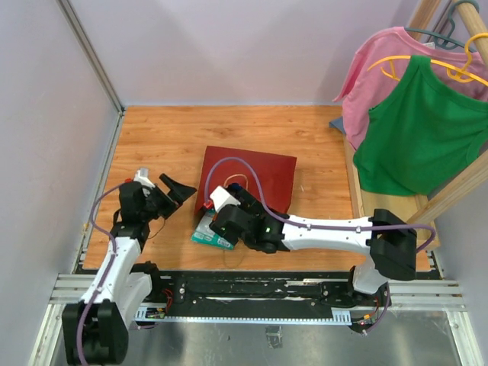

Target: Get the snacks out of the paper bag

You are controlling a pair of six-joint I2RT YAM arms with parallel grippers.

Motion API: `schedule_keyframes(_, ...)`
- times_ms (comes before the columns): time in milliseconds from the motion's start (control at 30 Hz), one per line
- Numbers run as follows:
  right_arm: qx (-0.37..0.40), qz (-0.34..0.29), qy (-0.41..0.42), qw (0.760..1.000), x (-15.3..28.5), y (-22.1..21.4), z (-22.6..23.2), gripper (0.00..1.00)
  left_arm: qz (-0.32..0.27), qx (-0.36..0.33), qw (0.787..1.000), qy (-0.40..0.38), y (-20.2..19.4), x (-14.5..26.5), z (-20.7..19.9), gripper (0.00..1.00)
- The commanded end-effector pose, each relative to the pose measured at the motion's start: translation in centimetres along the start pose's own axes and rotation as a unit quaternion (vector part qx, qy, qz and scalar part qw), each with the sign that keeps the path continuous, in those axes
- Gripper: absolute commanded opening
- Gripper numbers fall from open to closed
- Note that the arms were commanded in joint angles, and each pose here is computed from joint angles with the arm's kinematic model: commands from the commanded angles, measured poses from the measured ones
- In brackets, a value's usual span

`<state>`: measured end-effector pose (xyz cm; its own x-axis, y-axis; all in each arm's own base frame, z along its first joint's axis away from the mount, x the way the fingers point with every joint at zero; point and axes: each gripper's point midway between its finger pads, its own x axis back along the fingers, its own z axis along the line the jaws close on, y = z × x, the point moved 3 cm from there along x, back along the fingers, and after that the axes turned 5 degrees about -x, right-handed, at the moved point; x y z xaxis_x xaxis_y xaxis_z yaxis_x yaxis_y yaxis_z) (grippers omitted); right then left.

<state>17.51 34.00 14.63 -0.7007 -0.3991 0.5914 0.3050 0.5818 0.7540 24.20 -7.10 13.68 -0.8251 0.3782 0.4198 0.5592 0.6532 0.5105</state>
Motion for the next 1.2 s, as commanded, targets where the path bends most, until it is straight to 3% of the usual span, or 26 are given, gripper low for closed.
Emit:
schedule_keyframes(0, -0.047, 0.005, -0.050, 0.998, -2.6, 0.2, -2.8, 0.98, -0.004, -0.008, 0.999, -0.034, 0.2, -2.5, -2.6, 1.00)
schedule_keyframes(300, -0.097, 0.011, -0.083, 0.992, -7.8, 1.1, -7.9, 0.98, -0.001, -0.025, 0.999, -0.021, 3.3, -10.1, -4.5, 1.00)
schedule_keyframes(467, -0.135, 0.002, -0.072, 0.988, -11.3, 2.7, -11.4, 0.98, 0.018, -0.051, 0.997, -0.045, 5.5, -16.2, -7.8, 1.00)
schedule_keyframes(767, -0.183, 0.008, -0.094, 0.979, -18.3, 3.1, -20.8, 0.98, 0.022, -0.052, 0.995, -0.079, 7.9, -25.6, -12.3, 1.00)
schedule_keyframes(967, -0.178, -0.008, -0.112, 0.978, -19.3, 4.5, -25.2, 0.98, 0.062, -0.065, 0.991, -0.099, 7.0, -32.9, -15.3, 1.00)
schedule_keyframes(1067, -0.187, -0.021, -0.083, 0.979, -17.5, 4.8, -25.7, 0.98, 0.040, -0.083, 0.991, -0.100, 7.9, -32.7, -17.2, 1.00)
schedule_keyframes(1167, -0.174, -0.046, -0.039, 0.983, -14.0, 5.3, -24.4, 0.98, -0.015, -0.119, 0.990, -0.078, 10.3, -29.7, -18.1, 1.00)
